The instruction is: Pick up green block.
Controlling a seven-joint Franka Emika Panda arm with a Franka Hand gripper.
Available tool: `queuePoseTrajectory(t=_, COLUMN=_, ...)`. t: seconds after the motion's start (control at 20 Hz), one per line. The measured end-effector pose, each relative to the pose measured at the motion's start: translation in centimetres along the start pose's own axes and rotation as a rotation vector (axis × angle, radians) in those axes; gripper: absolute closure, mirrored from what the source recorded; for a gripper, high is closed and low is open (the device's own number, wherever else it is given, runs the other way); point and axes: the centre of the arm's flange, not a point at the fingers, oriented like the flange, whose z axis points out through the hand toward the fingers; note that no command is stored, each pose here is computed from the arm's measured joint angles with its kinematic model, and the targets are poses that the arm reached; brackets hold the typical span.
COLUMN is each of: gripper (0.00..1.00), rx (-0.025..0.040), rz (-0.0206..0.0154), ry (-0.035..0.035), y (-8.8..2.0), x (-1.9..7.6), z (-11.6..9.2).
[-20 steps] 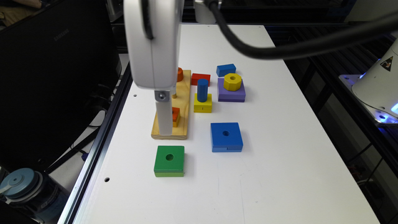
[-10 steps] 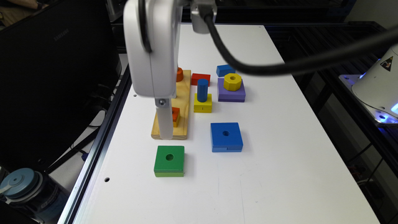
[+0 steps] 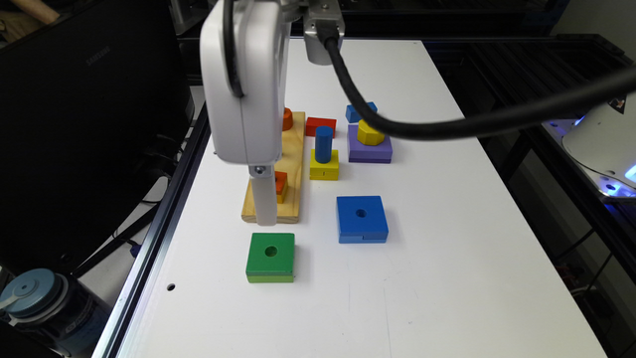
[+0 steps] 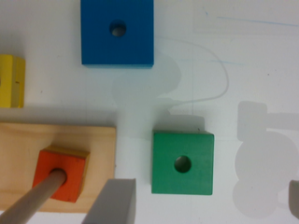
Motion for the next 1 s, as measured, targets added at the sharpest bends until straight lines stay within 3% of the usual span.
queuePoseTrajectory(t=0.15, gripper=0.00, rx=-0.0051, rz=-0.0007, ry=-0.0034, y=0.0, x=0.20, z=1.4)
queuePoseTrajectory(t=0.3, gripper=0.00, rx=-0.0054, rz=-0.0004, ry=-0.0024, y=0.0, x=0.33, z=2.7)
queuePoseTrajectory(t=0.6, gripper=0.00, rx=-0.0045, rz=0.0003, ry=-0.0012, y=-0.1, x=0.31, z=2.7)
queuePoseTrajectory(t=0.7, gripper=0.00, rx=-0.0109, rz=-0.0003, ry=-0.0047, y=0.0, x=0.39, z=3.3)
queuePoseTrajectory(t=0.8, gripper=0.00, rx=-0.0144, rz=-0.0009, ry=-0.0077, y=0.0, x=0.56, z=5.3)
queuePoseTrajectory(t=1.0, gripper=0.00, rx=-0.0114, rz=0.0002, ry=-0.0041, y=0.0, x=0.59, z=6.8)
